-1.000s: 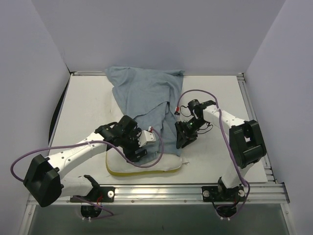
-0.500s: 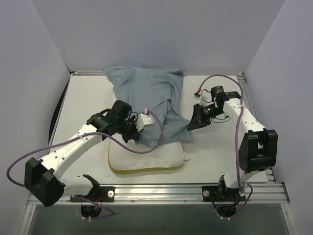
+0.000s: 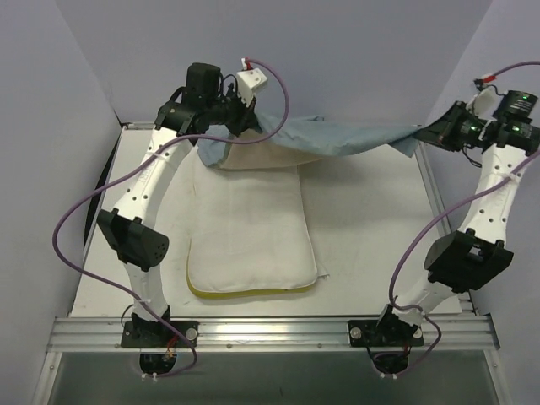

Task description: Put the pillow into the pillowcase

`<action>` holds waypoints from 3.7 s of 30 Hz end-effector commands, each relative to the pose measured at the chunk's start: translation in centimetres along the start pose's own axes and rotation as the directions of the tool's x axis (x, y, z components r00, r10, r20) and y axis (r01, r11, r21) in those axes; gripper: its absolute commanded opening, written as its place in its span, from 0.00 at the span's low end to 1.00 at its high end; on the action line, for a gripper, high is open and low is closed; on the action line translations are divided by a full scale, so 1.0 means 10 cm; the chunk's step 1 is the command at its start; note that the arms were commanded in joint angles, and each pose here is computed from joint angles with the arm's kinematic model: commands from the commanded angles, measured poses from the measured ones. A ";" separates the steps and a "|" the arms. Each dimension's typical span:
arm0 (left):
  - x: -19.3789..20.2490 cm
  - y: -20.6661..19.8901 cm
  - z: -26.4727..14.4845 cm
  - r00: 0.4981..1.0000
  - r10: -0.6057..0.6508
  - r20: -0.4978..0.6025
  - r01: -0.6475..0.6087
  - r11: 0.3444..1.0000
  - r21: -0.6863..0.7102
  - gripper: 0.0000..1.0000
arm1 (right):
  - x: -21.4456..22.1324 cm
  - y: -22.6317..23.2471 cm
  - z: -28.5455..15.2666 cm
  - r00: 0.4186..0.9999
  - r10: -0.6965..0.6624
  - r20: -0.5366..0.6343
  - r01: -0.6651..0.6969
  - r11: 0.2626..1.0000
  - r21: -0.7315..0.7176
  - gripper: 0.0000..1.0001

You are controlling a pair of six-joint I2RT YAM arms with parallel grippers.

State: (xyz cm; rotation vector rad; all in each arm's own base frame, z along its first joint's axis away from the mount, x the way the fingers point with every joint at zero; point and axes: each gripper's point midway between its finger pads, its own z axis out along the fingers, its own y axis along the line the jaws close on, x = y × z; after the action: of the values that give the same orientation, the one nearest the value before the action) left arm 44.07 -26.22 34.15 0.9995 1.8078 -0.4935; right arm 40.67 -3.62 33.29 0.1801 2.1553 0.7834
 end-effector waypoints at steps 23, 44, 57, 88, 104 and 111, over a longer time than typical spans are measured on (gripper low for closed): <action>2.11 -1.75 -0.99 0.886 0.116 -0.449 0.179 0.808 0.562 0.97 | 3.14 -0.69 -1.11 0.380 -0.543 -0.749 0.583 0.769 -0.261 0.78; 3.18 0.27 -0.43 0.556 -0.677 -0.483 0.574 0.733 -0.366 0.96 | 1.27 -0.94 2.51 0.855 -0.238 -0.461 0.304 0.950 0.073 0.66; 3.69 0.37 -0.57 0.432 -0.707 -0.561 0.642 0.677 -0.360 0.00 | 1.78 -1.69 2.29 0.808 -0.016 -0.588 0.270 0.898 0.347 0.51; 2.92 2.02 -1.49 0.665 -0.387 -0.639 0.050 0.877 -0.478 0.78 | 1.84 -1.21 0.76 0.587 -0.229 -0.777 0.475 0.874 0.102 0.74; 3.49 0.62 -1.50 0.478 -0.582 -0.658 0.377 0.812 -0.445 0.84 | 1.34 -2.53 1.83 0.527 -0.186 -0.829 0.763 0.534 0.365 0.64; 3.76 0.75 -1.65 0.418 -0.617 -0.667 0.355 0.787 -0.505 0.83 | 1.29 -3.00 1.12 0.418 -0.045 -0.907 0.819 0.451 0.355 0.53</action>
State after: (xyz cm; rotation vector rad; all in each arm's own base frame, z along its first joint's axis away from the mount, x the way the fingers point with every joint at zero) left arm 33.78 3.53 8.64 0.4834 2.9696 -0.1142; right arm 49.46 -12.20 2.18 -0.4733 2.8881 -0.5259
